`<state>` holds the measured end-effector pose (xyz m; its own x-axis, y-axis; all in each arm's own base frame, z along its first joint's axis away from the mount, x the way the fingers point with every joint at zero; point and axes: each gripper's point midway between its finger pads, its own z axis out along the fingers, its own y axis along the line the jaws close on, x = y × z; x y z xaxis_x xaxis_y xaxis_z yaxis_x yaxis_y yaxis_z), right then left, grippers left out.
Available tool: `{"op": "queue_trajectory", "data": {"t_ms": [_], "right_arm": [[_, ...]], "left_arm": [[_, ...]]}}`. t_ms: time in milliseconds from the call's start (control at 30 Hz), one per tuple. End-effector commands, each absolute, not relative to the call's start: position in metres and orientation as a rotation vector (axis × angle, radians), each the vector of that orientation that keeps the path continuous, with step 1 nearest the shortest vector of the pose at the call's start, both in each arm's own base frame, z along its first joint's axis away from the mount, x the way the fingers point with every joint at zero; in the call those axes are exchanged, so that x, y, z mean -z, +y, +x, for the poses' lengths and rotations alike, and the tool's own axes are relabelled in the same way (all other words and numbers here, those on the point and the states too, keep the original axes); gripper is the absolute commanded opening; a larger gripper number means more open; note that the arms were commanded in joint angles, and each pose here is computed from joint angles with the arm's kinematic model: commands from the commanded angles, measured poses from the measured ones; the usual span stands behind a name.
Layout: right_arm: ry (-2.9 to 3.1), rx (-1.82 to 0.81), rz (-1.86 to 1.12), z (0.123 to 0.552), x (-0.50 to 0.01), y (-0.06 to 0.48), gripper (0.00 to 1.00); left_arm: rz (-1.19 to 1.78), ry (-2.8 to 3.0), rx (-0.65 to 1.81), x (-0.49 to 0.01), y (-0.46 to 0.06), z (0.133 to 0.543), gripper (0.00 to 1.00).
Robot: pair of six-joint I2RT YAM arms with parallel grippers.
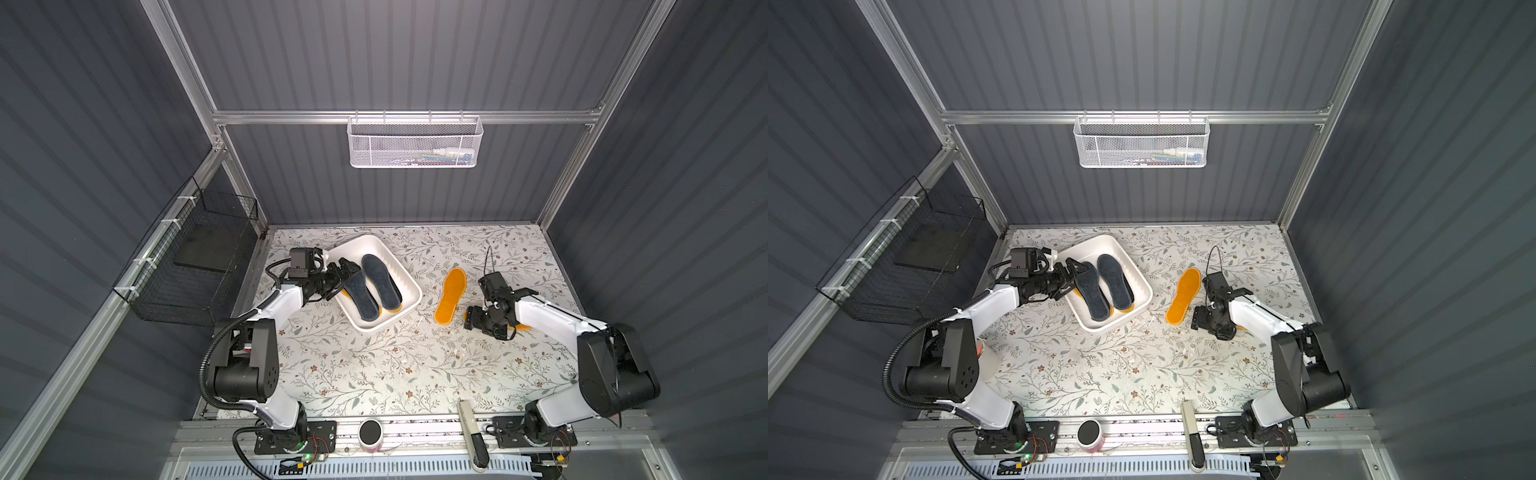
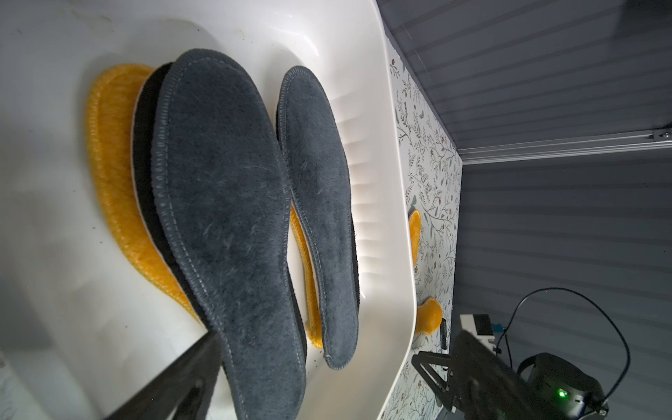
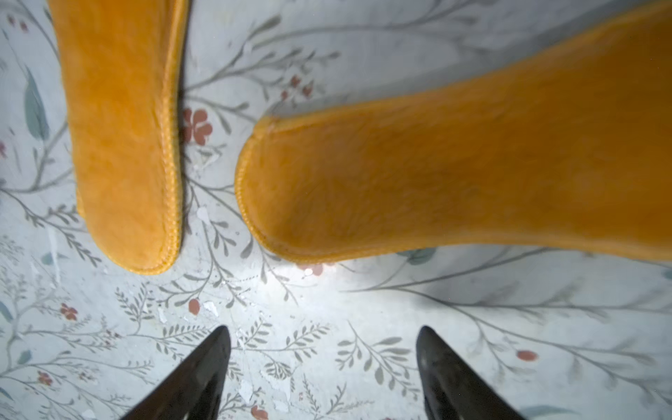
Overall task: Put the insoles into the storage box
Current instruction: Adjust the insole at the center of the board.
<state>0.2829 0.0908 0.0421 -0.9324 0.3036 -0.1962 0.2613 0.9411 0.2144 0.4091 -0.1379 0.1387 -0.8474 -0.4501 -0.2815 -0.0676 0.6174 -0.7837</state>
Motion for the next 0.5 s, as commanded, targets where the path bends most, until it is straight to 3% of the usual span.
{"op": "queue_trajectory", "data": {"t_ms": [0,200,467], "right_arm": [[2.766,-0.340,0.660,0.293,-0.051,0.073,0.80],[2.720,-0.357,0.801,0.311,-0.054,0.046,0.81],[2.812,-0.392,0.752,0.340,-0.034,0.060,0.80]], "left_arm": [[-0.361,2.357,1.131,-0.156,-0.139,0.411,1.00],[-0.362,2.356,1.135,-0.155,-0.140,0.410,1.00],[-0.358,2.355,1.118,-0.158,-0.138,0.410,1.00]]}}
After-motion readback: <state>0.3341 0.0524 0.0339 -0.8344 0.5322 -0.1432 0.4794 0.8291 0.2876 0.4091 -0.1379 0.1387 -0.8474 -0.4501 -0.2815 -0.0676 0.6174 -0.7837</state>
